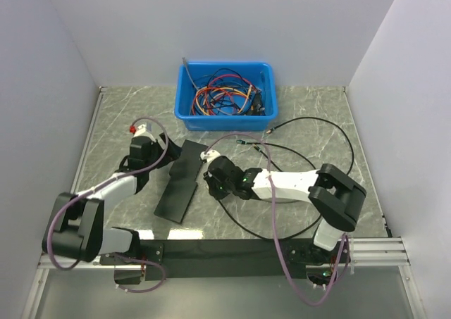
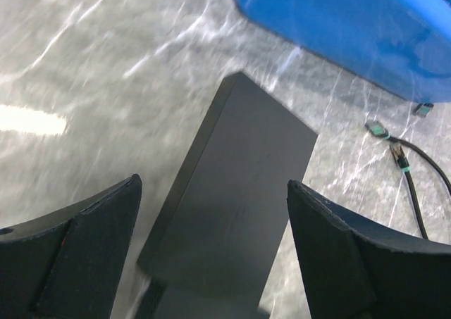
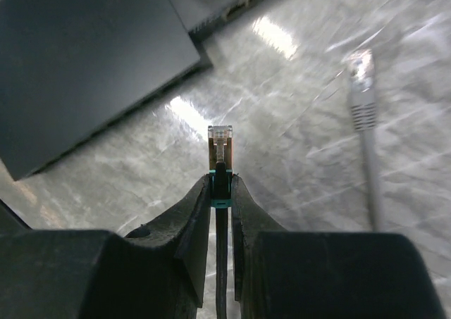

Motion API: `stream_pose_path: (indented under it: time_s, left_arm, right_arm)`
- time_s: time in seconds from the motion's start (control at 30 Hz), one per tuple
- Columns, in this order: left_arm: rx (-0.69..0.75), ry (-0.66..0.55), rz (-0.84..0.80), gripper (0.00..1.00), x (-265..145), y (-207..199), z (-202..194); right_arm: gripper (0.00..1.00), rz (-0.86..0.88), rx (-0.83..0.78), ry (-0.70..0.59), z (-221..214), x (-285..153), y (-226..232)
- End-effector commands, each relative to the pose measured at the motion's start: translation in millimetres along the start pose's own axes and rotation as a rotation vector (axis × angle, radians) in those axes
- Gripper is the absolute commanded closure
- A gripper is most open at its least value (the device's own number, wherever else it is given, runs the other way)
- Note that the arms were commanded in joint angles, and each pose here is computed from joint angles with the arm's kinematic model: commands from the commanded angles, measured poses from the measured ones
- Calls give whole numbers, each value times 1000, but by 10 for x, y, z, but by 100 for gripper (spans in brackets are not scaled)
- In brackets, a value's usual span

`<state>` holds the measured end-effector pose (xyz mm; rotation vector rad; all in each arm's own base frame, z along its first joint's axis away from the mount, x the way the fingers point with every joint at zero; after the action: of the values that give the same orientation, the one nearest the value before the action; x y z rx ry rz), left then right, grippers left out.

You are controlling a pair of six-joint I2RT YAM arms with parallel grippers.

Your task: Insert the plug into the switch port

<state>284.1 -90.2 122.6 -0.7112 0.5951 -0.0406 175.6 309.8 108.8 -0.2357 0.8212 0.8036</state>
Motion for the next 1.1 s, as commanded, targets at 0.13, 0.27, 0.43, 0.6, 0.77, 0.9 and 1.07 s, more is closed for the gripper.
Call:
stream_pose_path:
  time_s: [0.13,0.27,0.43,0.6,0.77,0.9,1.07]
  left_arm:
    - [-96,70,-22,9,-264,57,-268]
    - [-125,80,-12,8,-263,16,-361]
    - [-143,116,-18,9,-215,-4,-475]
    - [-142,129,-6,9,-199,31,-562]
    - [-134,131,16,9,-216,93,-614]
    - [-133,132,27,9,-232,130,-648]
    - [-145,143,45,11,-231,140,-687]
  right_arm:
    - [100,90,-16,33,-2,81,245]
    - [100,82,-51,67,-25,120,312]
    - [100,61,-88,92,-14,165,381]
    - [100,41,-106,112,-7,203,386]
    - [100,19,-131,133,25,256,378]
    - [100,0,-148,148,54,309,367]
    - [100,-13,-162,151,102,356,372]
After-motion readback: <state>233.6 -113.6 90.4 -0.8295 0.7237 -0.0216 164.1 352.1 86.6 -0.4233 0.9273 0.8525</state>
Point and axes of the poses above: each gripper's point midway between its finger pads, its own x axis out along the fingers, its own y axis along the line the jaws close on, z = x × y, the point moved 8 cm from there along -x, back along the fingers, and after that the axes turned 7 degrees about -x, right-handed, at the moved point
